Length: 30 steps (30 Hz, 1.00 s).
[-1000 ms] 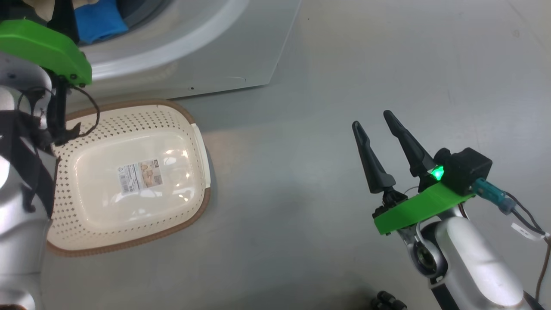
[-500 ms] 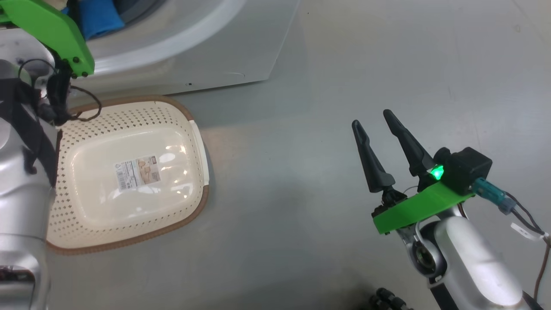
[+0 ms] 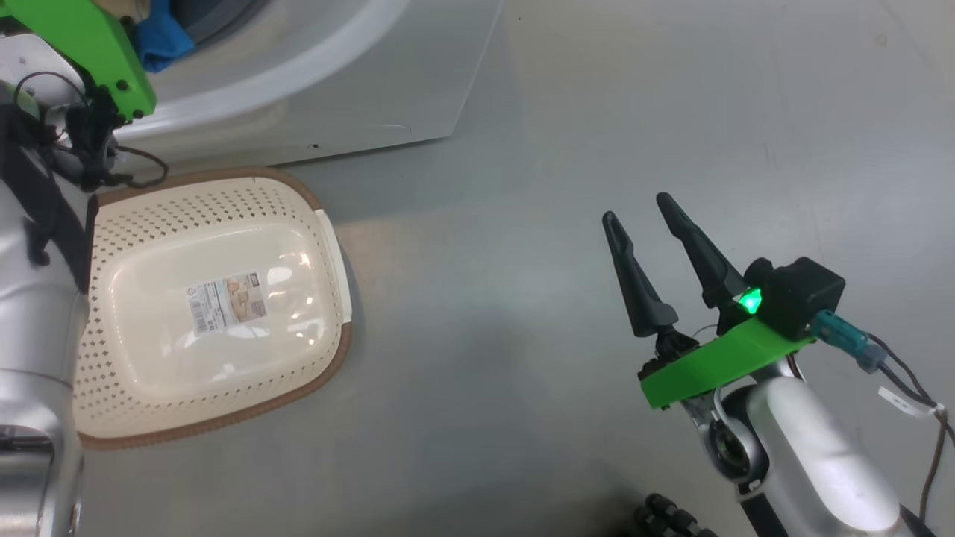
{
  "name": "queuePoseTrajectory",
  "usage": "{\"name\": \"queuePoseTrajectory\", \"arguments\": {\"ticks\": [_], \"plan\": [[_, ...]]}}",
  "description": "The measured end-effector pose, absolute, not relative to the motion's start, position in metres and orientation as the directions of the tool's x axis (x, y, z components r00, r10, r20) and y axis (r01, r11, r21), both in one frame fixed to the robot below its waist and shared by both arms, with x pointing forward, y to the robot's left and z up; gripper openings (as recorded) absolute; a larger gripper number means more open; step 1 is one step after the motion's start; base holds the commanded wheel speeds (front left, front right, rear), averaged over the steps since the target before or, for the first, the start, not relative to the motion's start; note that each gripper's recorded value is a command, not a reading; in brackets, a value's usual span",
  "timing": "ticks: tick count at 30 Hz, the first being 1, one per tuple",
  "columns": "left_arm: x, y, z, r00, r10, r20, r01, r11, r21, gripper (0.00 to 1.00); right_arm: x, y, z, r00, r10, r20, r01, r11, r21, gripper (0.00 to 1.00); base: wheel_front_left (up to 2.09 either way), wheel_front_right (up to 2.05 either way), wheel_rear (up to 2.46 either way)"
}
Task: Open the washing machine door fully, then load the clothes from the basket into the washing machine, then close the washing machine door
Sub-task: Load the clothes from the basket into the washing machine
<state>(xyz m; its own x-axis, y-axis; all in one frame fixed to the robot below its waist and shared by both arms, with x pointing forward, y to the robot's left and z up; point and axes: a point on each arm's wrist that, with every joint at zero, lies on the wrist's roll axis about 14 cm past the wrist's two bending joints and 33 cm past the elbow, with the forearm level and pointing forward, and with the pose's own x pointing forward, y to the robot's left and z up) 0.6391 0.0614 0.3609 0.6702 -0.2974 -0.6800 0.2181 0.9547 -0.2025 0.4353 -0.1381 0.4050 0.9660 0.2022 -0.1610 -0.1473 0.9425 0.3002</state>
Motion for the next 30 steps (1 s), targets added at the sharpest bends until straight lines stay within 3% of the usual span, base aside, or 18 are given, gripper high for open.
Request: {"name": "queuePoseTrajectory", "arguments": {"ticks": [5,6,7,8,14,21,30], "plan": [[0.642,0.06,0.36,0.671,-0.293,-0.681,0.203,0.956,-0.211,1.0,0.434,-0.14,0.404,0.966,0.198,-0.166,-0.142,0.944,0.299,1.0,0.0,0.0,0.0],[0.643,0.059,0.359,0.672,-0.293,-0.681,0.202,0.956,-0.212,0.77,0.434,-0.14,0.403,0.966,0.197,-0.168,-0.141,0.944,0.299,1.0,0.0,0.0,0.0],[0.644,0.059,0.359,0.672,-0.294,-0.68,0.204,0.956,-0.212,0.46,0.434,-0.14,0.402,0.966,0.197,-0.17,-0.14,0.944,0.299,1.0,0.0,0.0,0.0],[0.646,0.058,0.36,0.679,-0.295,-0.672,0.205,0.955,-0.213,0.0,0.434,-0.14,0.401,0.965,0.196,-0.172,-0.139,0.944,0.299,1.0,0.0,0.0,0.0],[0.647,0.054,0.361,0.702,-0.313,-0.639,0.223,0.95,-0.22,0.0,0.435,-0.14,0.399,0.965,0.196,-0.175,-0.137,0.943,0.302,1.0,0.0,0.0,0.0],[0.663,0.055,0.389,0.815,-0.325,-0.48,0.258,0.945,-0.201,0.0,0.438,-0.136,0.399,0.964,0.205,-0.169,-0.145,0.94,0.31,1.0,0.0,0.0,0.0],[0.677,0.056,0.412,0.871,-0.331,-0.363,0.279,0.942,-0.188,0.0,0.439,-0.135,0.397,0.963,0.207,-0.173,-0.146,0.939,0.312,1.0,0.0,0.0,0.0]]}}
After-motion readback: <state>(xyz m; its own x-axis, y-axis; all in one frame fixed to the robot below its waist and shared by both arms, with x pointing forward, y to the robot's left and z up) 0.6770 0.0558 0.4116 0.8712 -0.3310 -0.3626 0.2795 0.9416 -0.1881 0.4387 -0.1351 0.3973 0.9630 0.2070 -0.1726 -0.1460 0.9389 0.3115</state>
